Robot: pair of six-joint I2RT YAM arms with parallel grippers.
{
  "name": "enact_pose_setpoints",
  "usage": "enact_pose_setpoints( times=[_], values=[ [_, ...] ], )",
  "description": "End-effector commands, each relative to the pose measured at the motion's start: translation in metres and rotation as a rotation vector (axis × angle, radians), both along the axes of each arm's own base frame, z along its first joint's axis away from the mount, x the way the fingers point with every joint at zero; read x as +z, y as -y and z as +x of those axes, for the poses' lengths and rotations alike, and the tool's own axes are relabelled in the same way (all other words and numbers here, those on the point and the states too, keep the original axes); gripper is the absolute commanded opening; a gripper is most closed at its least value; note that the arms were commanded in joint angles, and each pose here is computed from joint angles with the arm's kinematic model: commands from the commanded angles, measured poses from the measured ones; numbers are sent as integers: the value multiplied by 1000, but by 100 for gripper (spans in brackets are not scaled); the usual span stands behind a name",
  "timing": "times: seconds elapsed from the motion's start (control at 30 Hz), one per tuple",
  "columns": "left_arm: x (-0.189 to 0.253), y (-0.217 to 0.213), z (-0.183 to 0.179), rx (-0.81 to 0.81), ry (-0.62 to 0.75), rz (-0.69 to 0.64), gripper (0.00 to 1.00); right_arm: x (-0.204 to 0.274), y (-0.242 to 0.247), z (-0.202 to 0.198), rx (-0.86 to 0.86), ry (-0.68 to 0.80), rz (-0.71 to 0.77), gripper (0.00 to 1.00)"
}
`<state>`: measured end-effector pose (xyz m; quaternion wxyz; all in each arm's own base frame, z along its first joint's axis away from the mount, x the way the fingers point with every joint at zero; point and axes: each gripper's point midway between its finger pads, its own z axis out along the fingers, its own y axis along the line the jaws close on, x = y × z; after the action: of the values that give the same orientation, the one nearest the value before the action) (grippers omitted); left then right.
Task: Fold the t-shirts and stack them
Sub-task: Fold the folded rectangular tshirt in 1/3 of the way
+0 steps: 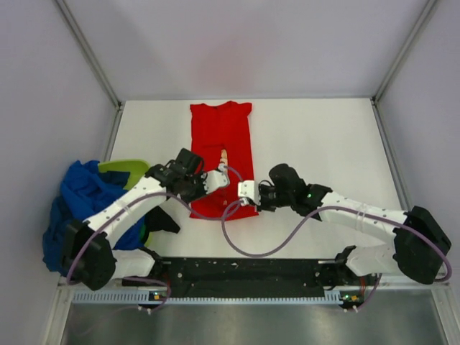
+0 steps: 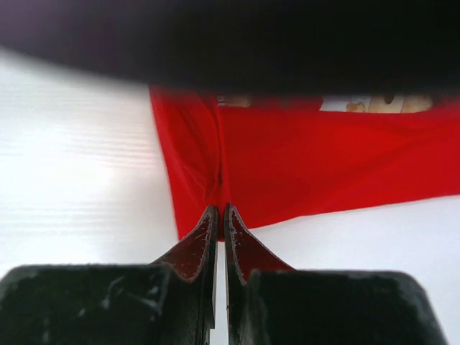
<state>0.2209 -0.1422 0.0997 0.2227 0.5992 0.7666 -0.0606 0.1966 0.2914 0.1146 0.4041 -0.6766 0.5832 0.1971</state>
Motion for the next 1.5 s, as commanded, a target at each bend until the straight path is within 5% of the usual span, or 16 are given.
enact_pose_setpoints(
  times=[0.0, 0.3, 0.63, 1.4, 1.47],
  values=[
    [22, -2, 62, 216, 85, -57, 0, 40, -18, 58, -121, 60, 144, 0],
    [14, -26, 144, 465, 33, -7, 0, 41, -23, 147, -267, 140, 188, 0],
    [14, -29, 210, 529, 85, -5, 0, 27, -16, 218, -400, 187, 170, 0],
    [-15, -43, 267, 597, 120, 75, 0, -14, -13, 280, -463, 205, 84, 0],
    [-16, -44, 272, 603, 133, 82, 6, -17, -13, 284, -475, 206, 81, 2]
  ],
)
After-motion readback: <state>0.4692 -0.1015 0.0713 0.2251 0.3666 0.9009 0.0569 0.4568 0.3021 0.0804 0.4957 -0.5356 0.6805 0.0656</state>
